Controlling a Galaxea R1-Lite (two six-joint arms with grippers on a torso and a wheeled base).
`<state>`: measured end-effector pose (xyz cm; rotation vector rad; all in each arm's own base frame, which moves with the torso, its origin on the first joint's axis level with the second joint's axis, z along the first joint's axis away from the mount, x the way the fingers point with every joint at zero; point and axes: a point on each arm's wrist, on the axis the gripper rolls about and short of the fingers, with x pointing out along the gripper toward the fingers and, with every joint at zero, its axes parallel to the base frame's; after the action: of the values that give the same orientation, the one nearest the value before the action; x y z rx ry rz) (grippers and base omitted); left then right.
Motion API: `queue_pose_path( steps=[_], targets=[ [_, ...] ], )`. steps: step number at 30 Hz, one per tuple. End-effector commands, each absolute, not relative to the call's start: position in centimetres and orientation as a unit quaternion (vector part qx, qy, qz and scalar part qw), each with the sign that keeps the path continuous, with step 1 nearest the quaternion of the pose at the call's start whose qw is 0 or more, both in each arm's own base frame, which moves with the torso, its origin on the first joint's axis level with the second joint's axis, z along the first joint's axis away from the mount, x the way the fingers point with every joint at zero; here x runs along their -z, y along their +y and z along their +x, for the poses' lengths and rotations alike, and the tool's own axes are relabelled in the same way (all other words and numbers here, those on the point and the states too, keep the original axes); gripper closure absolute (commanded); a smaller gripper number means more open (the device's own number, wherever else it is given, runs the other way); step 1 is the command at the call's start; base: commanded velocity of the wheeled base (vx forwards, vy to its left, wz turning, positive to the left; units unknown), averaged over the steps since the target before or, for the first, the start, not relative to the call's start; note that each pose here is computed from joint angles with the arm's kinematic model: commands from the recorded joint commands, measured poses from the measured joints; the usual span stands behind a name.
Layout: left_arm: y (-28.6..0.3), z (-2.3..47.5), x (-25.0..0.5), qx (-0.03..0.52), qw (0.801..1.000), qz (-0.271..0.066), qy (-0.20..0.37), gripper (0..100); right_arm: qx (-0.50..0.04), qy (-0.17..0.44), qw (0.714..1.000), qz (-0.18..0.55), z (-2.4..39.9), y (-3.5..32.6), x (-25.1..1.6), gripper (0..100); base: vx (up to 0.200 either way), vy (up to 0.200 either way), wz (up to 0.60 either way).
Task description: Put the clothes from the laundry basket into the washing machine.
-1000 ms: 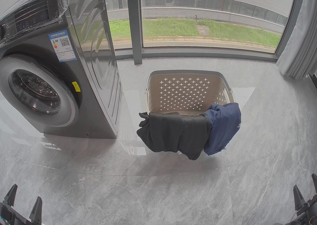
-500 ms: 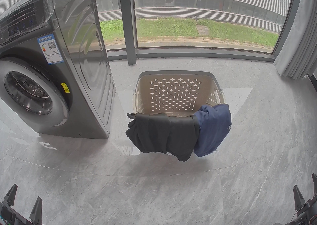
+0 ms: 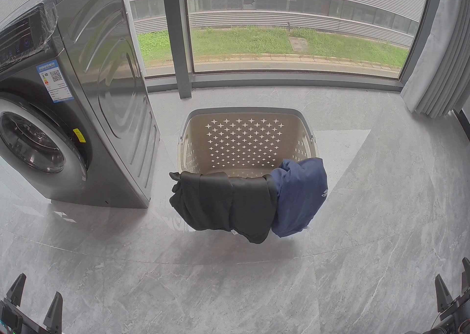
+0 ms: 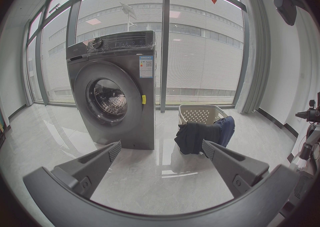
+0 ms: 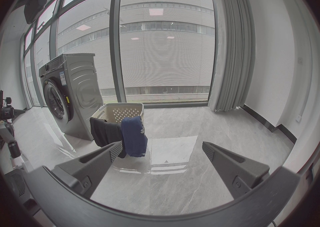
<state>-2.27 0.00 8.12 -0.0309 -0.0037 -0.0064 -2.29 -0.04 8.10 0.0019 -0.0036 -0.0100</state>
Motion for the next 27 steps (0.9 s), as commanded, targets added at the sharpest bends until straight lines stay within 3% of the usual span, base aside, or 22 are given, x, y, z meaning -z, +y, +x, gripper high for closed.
queue_pose_path(
  steps=[1, 20, 27],
  targets=[
    [0.0, -2.28, -7.6, 0.002, 1.0, -0.016, -0.002, 0, 0.004, 0.002, 1.0, 0.002, -2.23, -0.04, -7.59, 0, 0.2, 0.0, 0.0],
    [0.0, -2.28, -7.6, 0.003, 1.0, -0.016, -0.002, 0, 0.004, 0.002, 1.0, 0.001, -2.23, -0.04, -7.59, 0, 0.2, 0.0, 0.0],
    [0.0, -2.28, -7.6, 0.002, 1.0, -0.017, -0.002, 0, 0.004, 0.002, 1.0, 0.002, -2.23, -0.04, -7.59, 0, 0.0, -0.029, 0.0]
  ],
)
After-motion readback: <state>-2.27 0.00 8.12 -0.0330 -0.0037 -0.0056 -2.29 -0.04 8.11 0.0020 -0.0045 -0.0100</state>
